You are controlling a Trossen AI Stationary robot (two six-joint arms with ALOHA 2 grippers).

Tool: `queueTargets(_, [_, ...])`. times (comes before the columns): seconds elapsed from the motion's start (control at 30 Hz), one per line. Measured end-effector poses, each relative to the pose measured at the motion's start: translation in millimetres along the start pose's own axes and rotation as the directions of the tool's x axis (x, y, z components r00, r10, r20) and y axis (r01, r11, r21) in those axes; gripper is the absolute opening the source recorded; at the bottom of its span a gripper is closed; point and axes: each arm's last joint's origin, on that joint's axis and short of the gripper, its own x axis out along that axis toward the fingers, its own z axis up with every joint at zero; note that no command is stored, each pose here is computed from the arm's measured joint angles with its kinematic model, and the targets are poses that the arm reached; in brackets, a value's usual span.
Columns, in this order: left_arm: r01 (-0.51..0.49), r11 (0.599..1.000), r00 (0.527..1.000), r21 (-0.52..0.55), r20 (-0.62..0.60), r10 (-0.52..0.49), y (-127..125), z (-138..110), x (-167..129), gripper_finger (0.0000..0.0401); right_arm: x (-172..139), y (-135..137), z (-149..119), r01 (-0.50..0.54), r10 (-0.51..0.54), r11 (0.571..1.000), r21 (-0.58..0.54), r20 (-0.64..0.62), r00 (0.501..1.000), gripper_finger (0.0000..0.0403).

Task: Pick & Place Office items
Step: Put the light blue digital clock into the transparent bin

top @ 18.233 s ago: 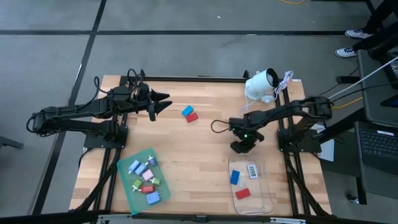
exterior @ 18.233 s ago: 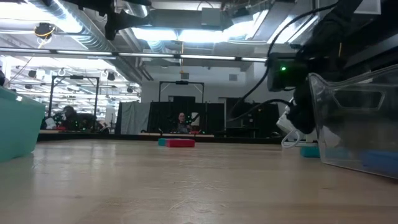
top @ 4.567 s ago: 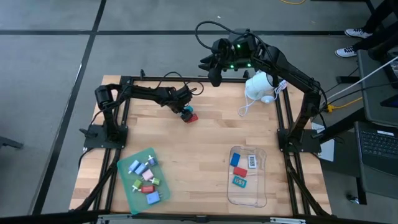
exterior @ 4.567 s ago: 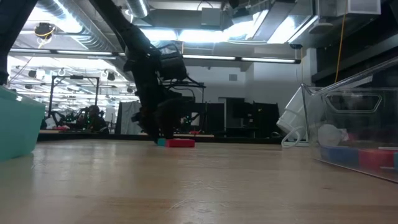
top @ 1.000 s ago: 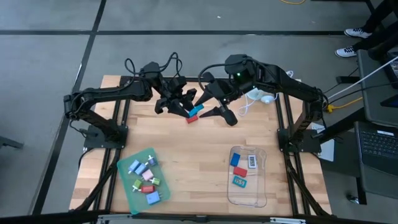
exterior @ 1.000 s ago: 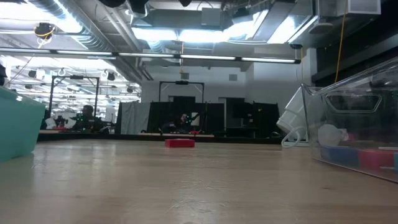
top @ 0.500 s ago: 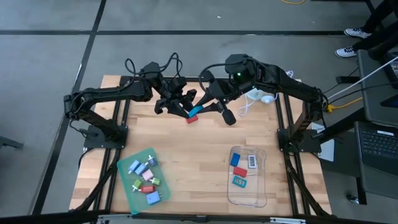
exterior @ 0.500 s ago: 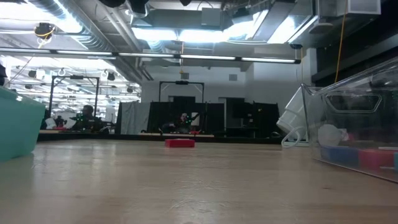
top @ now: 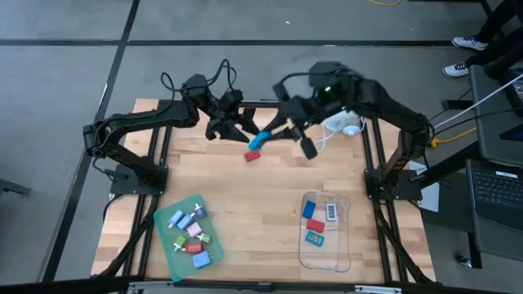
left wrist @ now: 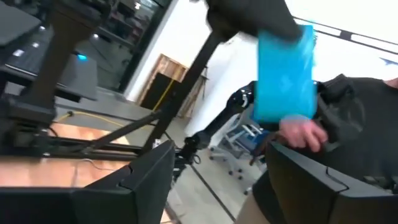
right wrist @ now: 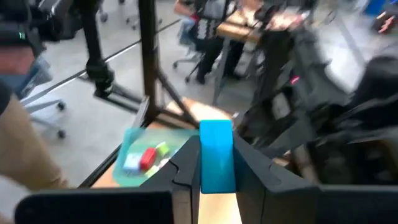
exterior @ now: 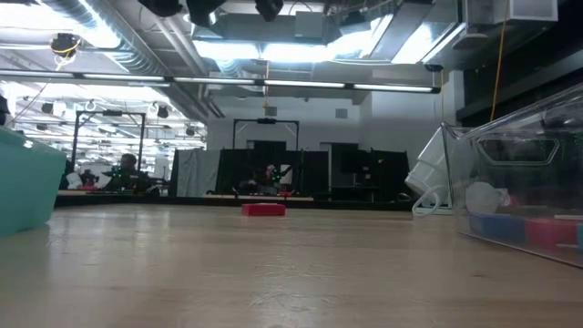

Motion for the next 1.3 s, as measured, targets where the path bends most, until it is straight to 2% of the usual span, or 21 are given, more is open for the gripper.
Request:
queueTargets(0.13, [-0.066,0.997,0.997,0.047,0.031,0.064,8.4,6.4,-18.5,0.0248,-21.9,-2.0,15.7,0.078,-0.078,0.997,-0.005,0.048,0.996,0.0065])
queueTargets(0.23, [-0.196,0.979,0.979,0.059,0.069,0.192,21.2,8.6,-39.2,0.0247,-38.6,-0.2,15.9,0.115,-0.117,0.992,0.047,0.036,0.993,0.0065])
queueTargets(0.3, [-0.312,0.948,0.948,0.058,0.079,0.307,31.6,6.2,-54.2,0.0248,-45.5,0.5,11.1,0.145,-0.144,0.984,0.099,-0.023,0.989,0.0065])
queueTargets(0.37, [-0.446,0.892,0.894,0.071,0.071,0.442,42.1,0.8,-69.8,0.0248,-47.7,2.6,2.8,0.174,-0.157,0.973,0.153,-0.115,0.981,0.0065])
queueTargets(0.43, [-0.595,0.799,0.804,0.092,0.047,0.593,51.2,-6.7,-84.3,0.0248,-48.5,4.5,-5.2,0.204,-0.163,0.958,0.201,-0.203,0.965,0.0066])
queueTargets(0.5, [-0.730,0.672,0.678,0.125,0.006,0.735,58.1,-14.9,-97.5,0.0248,-49.8,6.8,-12.4,0.233,-0.160,0.940,0.248,-0.284,0.946,0.0067])
queueTargets(0.57, [-0.812,0.553,0.556,0.187,-0.039,0.830,61.9,-21.6,-107.0,0.0248,-50.2,9.0,-20.8,0.263,-0.142,0.918,0.298,-0.371,0.918,0.0068])
queueTargets(0.67, [-0.885,0.383,0.375,0.265,-0.083,0.923,64.9,-28.3,-115.8,0.0249,-49.5,16.0,-31.8,0.324,-0.110,0.871,0.370,-0.496,0.862,0.0068])
queueTargets(0.77, [-0.922,0.193,0.174,0.336,-0.088,0.981,66.5,-31.1,-121.9,0.0249,-47.6,24.1,-40.0,0.424,-0.105,0.804,0.417,-0.602,0.791,0.0069])
queueTargets(0.83, [-0.914,0.113,0.087,0.389,-0.084,0.993,66.7,-31.8,-123.8,0.0249,-38.5,28.1,-45.0,0.481,-0.118,0.754,0.448,-0.628,0.769,0.0068])
queueTargets(0.93, [-0.903,0.070,0.040,0.425,-0.079,0.996,66.8,-32.0,-124.7,0.0249,-23.1,38.4,-58.1,0.584,-0.133,0.673,0.454,-0.702,0.699,0.0068])
queueTargets(1.07, [-0.904,0.068,0.038,0.422,-0.079,0.996,66.8,-32.0,-124.7,0.0249,6.4,58.6,-89.5,0.743,-0.146,0.538,0.397,-0.825,0.546,0.0068])
queueTargets(1.13, [-0.906,0.086,0.057,0.415,-0.083,0.995,66.8,-32.1,-124.1,0.0249,19.5,71.8,-107.2,0.797,-0.124,0.474,0.374,-0.868,0.481,0.0068])
queueTargets(1.2, [-0.912,0.104,0.076,0.396,-0.086,0.993,66.7,-32.2,-123.6,0.0249,31.7,89.6,-126.0,0.827,-0.077,0.446,0.342,-0.906,0.416,0.0068])
queueTargets(1.3, [-0.916,0.133,0.108,0.378,-0.087,0.990,66.6,-31.9,-122.6,0.0249,48.4,120.6,-155.4,0.844,0.028,0.430,0.319,-0.940,0.341,0.0067])
